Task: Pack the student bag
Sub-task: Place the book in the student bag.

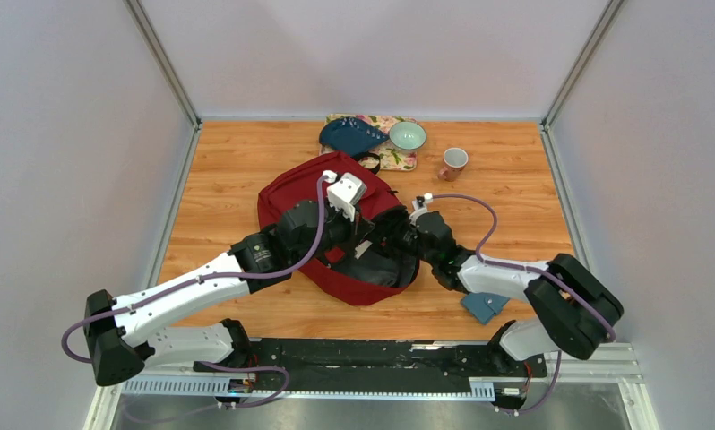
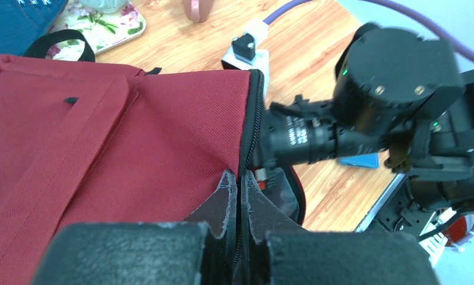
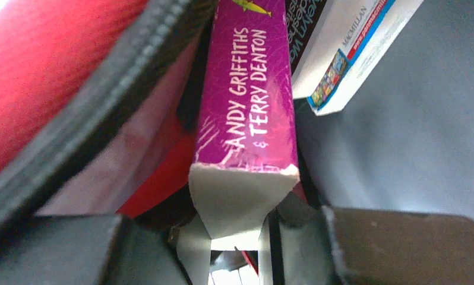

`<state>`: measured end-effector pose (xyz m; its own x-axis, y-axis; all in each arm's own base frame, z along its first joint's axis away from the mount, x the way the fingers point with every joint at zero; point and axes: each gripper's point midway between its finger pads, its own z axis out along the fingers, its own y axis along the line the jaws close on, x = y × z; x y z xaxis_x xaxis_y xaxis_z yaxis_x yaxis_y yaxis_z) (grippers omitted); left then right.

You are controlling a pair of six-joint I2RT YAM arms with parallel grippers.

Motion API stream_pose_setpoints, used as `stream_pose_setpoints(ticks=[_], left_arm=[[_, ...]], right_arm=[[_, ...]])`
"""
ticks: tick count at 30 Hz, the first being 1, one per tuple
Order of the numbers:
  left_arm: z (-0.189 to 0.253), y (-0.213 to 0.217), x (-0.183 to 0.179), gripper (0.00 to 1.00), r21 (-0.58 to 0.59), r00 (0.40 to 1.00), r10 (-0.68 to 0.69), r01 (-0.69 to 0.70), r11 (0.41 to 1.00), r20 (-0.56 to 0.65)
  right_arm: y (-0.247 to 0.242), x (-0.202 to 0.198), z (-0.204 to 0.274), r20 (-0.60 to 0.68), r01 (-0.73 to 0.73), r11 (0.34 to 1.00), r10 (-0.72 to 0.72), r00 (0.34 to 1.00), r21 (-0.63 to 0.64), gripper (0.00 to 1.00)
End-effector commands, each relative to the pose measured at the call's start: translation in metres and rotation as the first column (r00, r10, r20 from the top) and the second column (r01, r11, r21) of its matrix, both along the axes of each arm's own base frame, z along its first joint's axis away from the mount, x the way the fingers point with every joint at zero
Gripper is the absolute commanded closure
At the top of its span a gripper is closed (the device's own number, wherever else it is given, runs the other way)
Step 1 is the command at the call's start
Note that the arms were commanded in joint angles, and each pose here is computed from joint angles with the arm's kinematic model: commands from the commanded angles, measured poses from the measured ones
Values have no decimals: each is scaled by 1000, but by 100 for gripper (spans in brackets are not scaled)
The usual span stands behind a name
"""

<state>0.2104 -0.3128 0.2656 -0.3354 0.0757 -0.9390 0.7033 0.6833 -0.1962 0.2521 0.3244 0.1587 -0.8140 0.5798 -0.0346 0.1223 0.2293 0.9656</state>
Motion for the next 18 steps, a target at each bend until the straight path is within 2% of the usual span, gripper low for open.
stream_pose_setpoints(ticks=[1,2,5,8,11,12,14,15,18], left_arm=[[42,0,-2,100,-150,999,19,-15,989,26],[41,1,-2,100,-151,999,25,-21,988,23],[39,5,-2,100,-160,999,44,-41,986,15],[38,8,-2,100,-159,998,56,-54,986,5],[34,10,-4,100,-159,998,57,-57,986,-4],[31,11,-4,100,-153,998,59,-59,986,-6],[29,12,-3,100,-147,998,62,-62,987,-8],[28,12,-4,100,-145,998,60,-61,988,-9],[26,10,-3,100,-139,998,56,-57,989,-8]], right_arm=[[22,38,52,193,158,982,-174,966,100,100],[23,47,36,176,211,975,-220,959,72,100],[38,54,16,149,237,971,-241,959,45,100],[34,64,-5,126,291,956,-294,948,39,92],[31,60,-21,124,273,962,-272,954,9,68],[30,56,-26,125,261,965,-258,958,-7,55],[26,49,-28,125,248,968,-242,962,-32,41],[20,45,-40,113,246,966,-237,965,-76,21],[15,37,-39,141,218,968,-201,969,-123,14]])
